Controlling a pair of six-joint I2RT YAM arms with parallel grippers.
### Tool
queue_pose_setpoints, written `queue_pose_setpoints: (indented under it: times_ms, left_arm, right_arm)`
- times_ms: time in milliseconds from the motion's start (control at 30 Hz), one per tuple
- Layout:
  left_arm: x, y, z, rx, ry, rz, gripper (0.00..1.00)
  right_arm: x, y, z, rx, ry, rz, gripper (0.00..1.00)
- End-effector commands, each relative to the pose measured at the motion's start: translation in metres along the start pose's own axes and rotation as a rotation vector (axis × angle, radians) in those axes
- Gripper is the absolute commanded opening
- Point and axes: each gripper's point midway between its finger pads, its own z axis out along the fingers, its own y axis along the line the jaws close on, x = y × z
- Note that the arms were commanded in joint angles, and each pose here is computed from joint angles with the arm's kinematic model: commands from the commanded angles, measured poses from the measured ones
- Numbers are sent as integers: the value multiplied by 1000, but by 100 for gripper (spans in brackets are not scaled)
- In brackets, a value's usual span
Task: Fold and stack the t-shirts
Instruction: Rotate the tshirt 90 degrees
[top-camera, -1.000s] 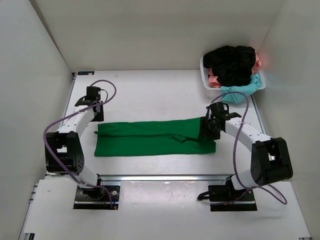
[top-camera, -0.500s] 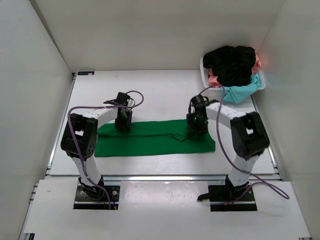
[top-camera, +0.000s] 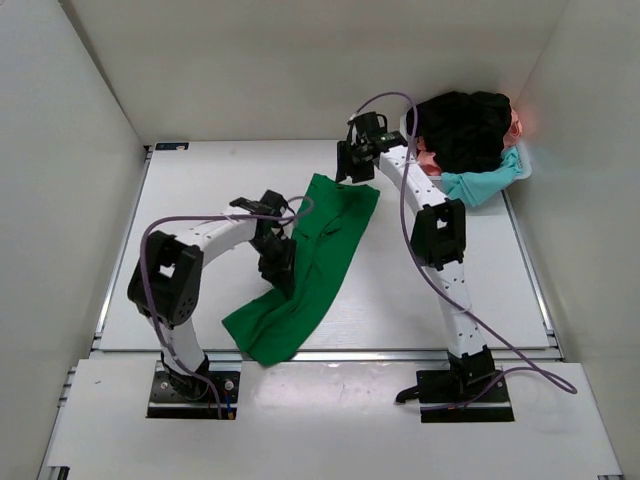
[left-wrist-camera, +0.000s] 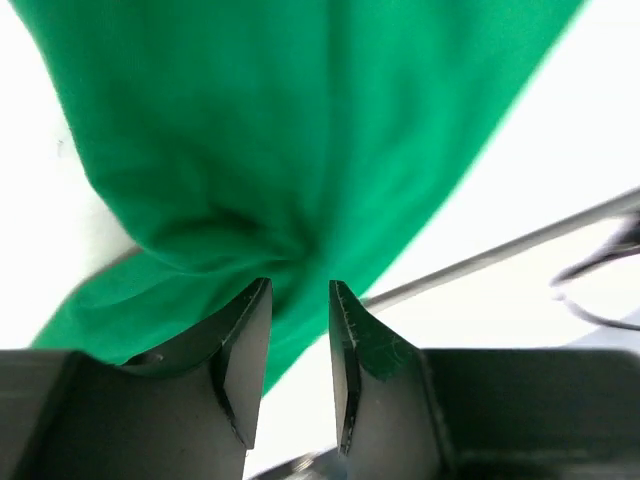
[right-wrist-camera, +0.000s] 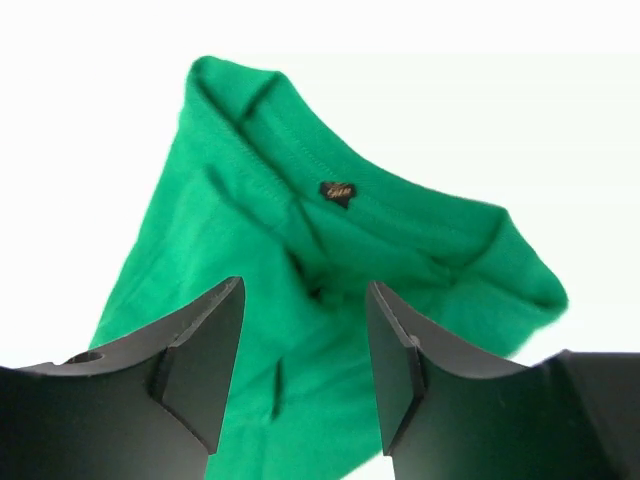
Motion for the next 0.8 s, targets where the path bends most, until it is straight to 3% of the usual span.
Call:
queue_pose_setpoints:
  times_ms: [0,67,100,133,167,200,233,300,333,400,467,633,767]
  left_arm:
    - [-47,-31,-73,203,-238,-158,41]
    - [-85,-15,-100,237,-400,-235,40]
    - [-99,-11,-107,233,-452,-249,39]
    - [-111,-8,-118,235,-495,-256,40]
    - [-129,-9,-122,254,-516,-241,39]
    - [-142,-2,-112,247,-509,-250,40]
    - [-159,-16,-122,288,-546,-207,40]
    - [-193,-31,-103,330,-536,-157,39]
    - [-210,-45,-116,350,-572,-116,39]
    - [-235,-58,-85,353,-525,-73,37]
    - [-257,-72,-83,372,-547,-51,36]
    - [-272,-67,-18,335,-462,-57,35]
    - [-280,-60,13,262,-434,-59,34]
  right_arm:
    - [-49,17,-87,-10,-150,-33,49]
    - [-32,25,-118,-23,-149,-42,49]
    - [-8,21,-110,-28,-107,-27,49]
    - [-14,35,-136,-74,-165,-38,44]
    - [13,40,-146,-91,-135,-30,40]
    - [42,35,-137,-104,-91,-28,19]
    - [41,55,-159,-164,-145,-52,0]
    - [103,67,-150,-239,-33,-62,0]
    - [111,87,-161,-319,-33,-97,1]
    - [150,111,-159,-401,46,-129,0]
    - [185,143,-159,-493,121,-182,0]
    - [245,186,-142,-618,266,-234,0]
    - [289,187,-117,-569,384,-252,0]
